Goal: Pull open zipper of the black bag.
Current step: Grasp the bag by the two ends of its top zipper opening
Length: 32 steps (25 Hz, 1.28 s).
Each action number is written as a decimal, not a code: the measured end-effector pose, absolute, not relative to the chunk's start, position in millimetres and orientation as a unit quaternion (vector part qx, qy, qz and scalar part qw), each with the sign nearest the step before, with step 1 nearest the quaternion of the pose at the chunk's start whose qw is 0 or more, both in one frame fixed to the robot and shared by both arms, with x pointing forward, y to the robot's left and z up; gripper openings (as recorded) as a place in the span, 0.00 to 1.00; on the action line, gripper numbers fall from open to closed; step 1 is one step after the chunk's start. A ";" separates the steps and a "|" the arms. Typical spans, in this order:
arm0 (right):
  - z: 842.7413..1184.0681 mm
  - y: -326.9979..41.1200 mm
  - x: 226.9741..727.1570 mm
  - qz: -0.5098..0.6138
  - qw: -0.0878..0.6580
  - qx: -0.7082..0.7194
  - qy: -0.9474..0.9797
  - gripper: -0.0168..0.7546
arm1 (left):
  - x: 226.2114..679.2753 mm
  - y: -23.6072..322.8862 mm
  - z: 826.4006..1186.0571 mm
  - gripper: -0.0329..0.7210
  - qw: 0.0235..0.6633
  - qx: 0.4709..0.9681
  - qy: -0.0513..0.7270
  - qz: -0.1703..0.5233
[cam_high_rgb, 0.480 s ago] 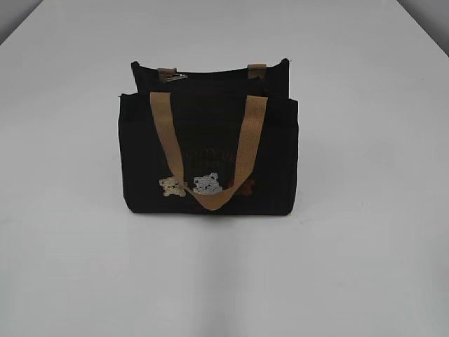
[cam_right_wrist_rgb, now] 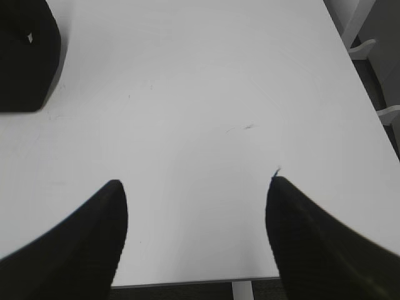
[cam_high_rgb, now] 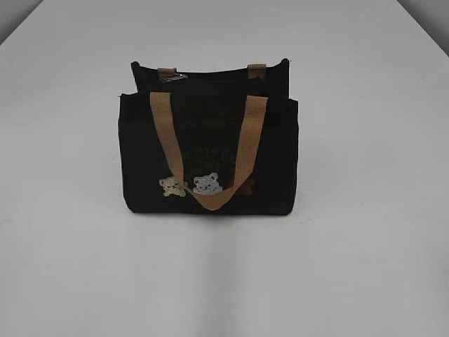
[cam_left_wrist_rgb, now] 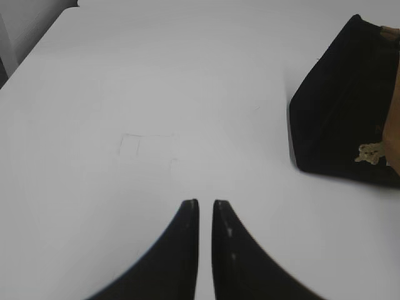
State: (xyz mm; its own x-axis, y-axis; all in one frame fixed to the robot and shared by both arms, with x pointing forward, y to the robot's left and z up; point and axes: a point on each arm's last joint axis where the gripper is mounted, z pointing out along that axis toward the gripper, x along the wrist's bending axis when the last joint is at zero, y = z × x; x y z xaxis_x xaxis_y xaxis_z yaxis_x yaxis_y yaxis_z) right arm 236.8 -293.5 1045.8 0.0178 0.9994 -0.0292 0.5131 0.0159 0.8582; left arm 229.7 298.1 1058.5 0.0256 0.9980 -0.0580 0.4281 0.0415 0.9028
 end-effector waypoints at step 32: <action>1045.8 -293.5 236.8 0.337 0.361 0.615 0.615 0.72 | 551.5 225.4 1069.1 0.45 0.554 0.620 0.549 -0.090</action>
State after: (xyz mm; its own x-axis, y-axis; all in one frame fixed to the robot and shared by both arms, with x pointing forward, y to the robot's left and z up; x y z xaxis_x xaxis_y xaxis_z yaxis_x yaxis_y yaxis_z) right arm 236.8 -293.5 1045.8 0.0178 0.9994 -0.0292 0.5131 0.0159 0.8582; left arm 551.5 225.4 1069.1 0.3818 0.5806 -0.7191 0.7798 0.2154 0.5878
